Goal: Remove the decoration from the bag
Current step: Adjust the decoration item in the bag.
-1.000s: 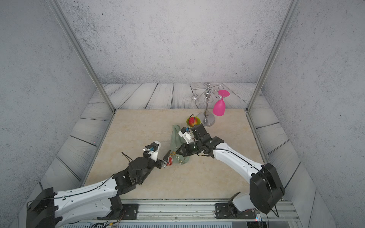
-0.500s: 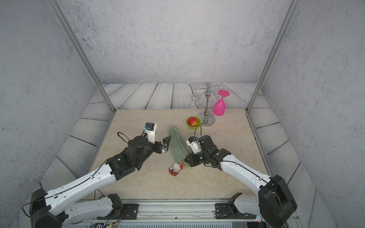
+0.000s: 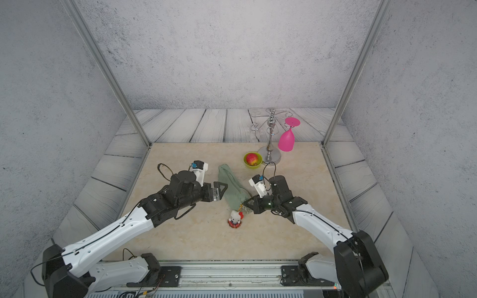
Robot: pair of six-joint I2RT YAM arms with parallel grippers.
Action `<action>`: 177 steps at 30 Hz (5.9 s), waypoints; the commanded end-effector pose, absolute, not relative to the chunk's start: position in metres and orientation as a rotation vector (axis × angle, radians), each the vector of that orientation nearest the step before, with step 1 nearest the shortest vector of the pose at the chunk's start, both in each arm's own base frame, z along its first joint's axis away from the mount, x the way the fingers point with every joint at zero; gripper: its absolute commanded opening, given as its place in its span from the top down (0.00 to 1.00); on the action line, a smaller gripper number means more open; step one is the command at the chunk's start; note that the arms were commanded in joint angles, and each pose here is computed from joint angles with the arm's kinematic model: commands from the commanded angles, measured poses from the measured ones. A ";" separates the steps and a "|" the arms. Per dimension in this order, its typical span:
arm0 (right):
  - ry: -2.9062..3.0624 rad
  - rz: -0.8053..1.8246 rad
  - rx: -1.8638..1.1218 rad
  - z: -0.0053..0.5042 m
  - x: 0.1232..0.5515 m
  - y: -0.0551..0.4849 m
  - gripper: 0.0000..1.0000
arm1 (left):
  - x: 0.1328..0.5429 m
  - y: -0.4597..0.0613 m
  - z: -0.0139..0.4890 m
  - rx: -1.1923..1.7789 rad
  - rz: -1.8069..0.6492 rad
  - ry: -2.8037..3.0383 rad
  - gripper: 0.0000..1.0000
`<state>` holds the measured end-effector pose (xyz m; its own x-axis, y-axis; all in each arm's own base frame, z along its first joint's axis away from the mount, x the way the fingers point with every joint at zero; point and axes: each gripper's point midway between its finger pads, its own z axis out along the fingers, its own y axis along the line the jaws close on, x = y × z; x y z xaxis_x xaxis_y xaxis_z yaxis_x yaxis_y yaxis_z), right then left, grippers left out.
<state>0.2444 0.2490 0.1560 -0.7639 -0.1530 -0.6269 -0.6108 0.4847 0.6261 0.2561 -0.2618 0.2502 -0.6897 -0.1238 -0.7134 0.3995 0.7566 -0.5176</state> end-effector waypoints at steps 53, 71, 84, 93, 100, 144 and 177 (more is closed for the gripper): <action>1.937 1.689 -0.856 0.213 0.238 0.271 1.00 | 0.242 -0.331 0.194 0.428 -1.410 2.265 0.65; 1.980 1.678 -0.822 0.200 0.244 0.272 1.00 | 0.243 -0.341 0.208 0.449 -1.498 2.190 0.85; 1.981 1.569 -0.742 0.222 0.248 0.265 0.59 | 0.256 -0.331 0.198 0.348 -1.432 2.190 1.00; 2.036 1.333 -0.550 0.230 0.241 0.236 0.42 | 0.268 -0.317 0.211 0.315 -1.416 2.130 1.00; 2.084 1.365 -0.463 0.203 0.219 0.226 0.42 | 0.275 -0.314 0.227 0.282 -1.483 2.079 1.00; 2.102 1.535 -0.428 0.162 0.217 0.269 1.00 | 0.291 -0.311 0.235 0.226 -1.471 2.047 1.00; 2.383 0.781 -0.422 0.126 0.220 0.293 1.00 | 0.326 -0.320 0.233 0.123 -1.554 1.953 1.00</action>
